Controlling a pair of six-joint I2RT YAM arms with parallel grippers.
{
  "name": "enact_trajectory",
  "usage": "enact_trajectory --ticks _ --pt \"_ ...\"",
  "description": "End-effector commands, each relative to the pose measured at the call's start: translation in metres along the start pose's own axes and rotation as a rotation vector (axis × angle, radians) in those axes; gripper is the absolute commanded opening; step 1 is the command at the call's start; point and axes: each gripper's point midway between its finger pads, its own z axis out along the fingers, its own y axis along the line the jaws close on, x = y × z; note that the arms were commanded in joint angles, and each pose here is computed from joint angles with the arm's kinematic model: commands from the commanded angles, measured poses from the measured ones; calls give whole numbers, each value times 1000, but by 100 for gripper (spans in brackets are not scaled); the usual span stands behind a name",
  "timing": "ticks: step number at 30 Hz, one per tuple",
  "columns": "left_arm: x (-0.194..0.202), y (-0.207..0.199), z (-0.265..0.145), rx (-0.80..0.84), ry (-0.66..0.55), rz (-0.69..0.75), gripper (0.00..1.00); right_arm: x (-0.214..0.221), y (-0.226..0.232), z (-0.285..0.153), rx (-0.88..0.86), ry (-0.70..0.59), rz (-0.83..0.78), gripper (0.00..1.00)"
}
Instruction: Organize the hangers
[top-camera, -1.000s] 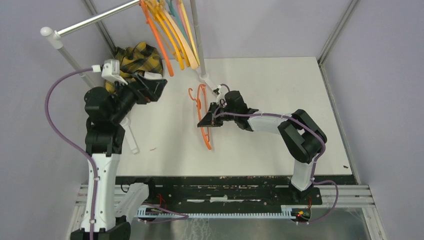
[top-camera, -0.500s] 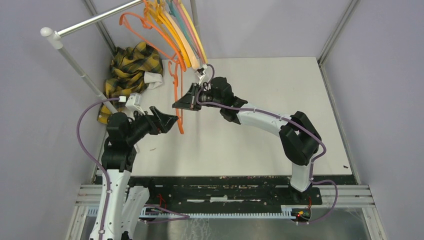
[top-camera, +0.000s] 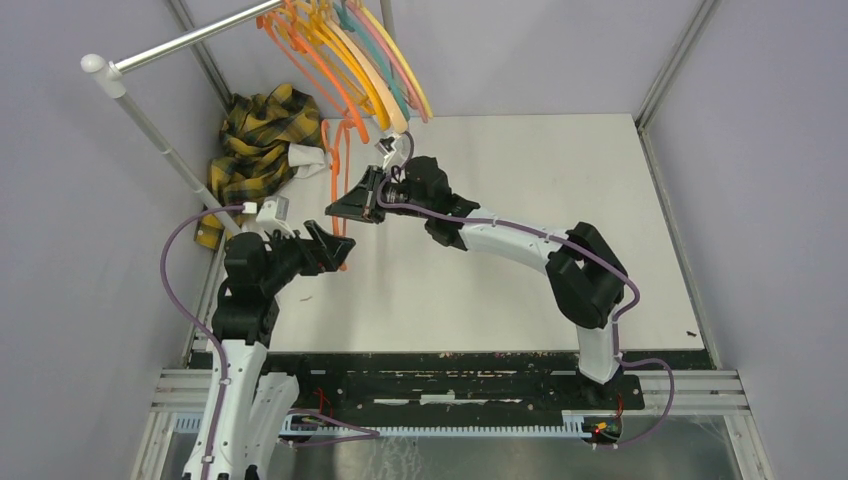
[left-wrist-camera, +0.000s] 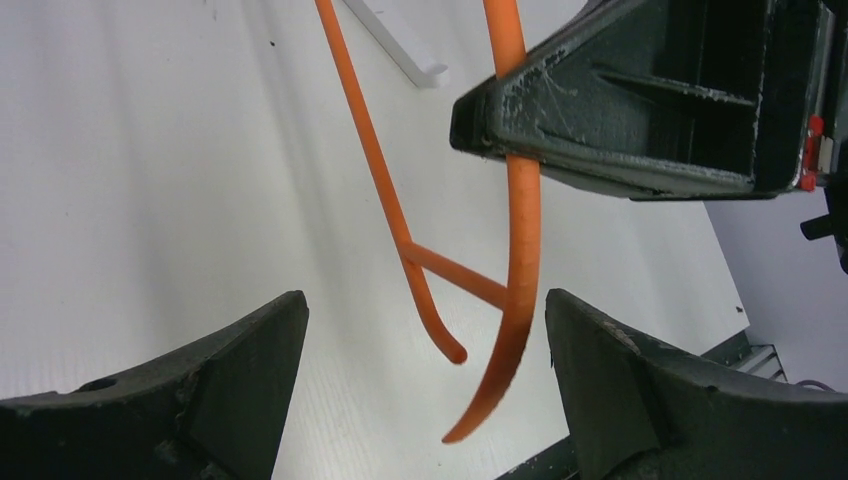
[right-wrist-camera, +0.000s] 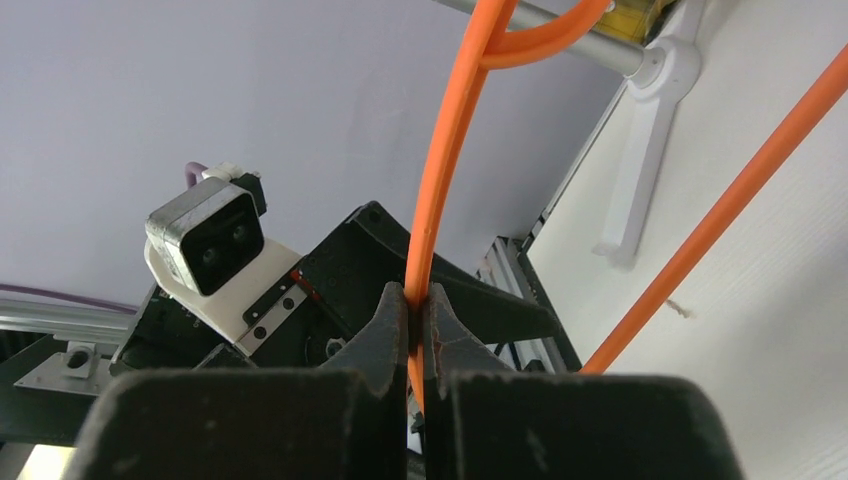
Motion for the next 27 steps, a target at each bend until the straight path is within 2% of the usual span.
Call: enact_trajectory --ticks 1,4,10,11,14,18,19,21,22,23,27 --pt "-37 -8 1 19 -110 120 93 -6 53 2 -147 -10 2 1" --pt "-35 -10 5 45 -102 107 79 -4 63 2 -183 5 38 1" --pt "-37 -14 7 70 -112 107 45 -1 81 3 -229 39 85 1" --pt "-38 -16 6 77 -115 110 38 0 82 3 -229 41 88 1" --pt "-43 -16 6 68 -121 106 5 4 71 4 -204 41 100 1" --pt "-43 -2 3 -23 -107 102 3 8 39 0 -110 36 99 12" --pt "-40 5 2 -67 -95 95 3 10 28 -2 -72 38 98 18" --pt "-38 20 -1 -155 -83 82 3 15 -7 -11 44 42 103 38" --pt "-37 27 -2 -198 -77 77 3 15 -22 -16 96 42 102 52" --pt "-36 34 -3 -238 -69 67 3 15 -34 -23 141 44 93 58" --pt "-35 61 -12 -399 -66 50 3 14 -75 -54 276 41 52 61"
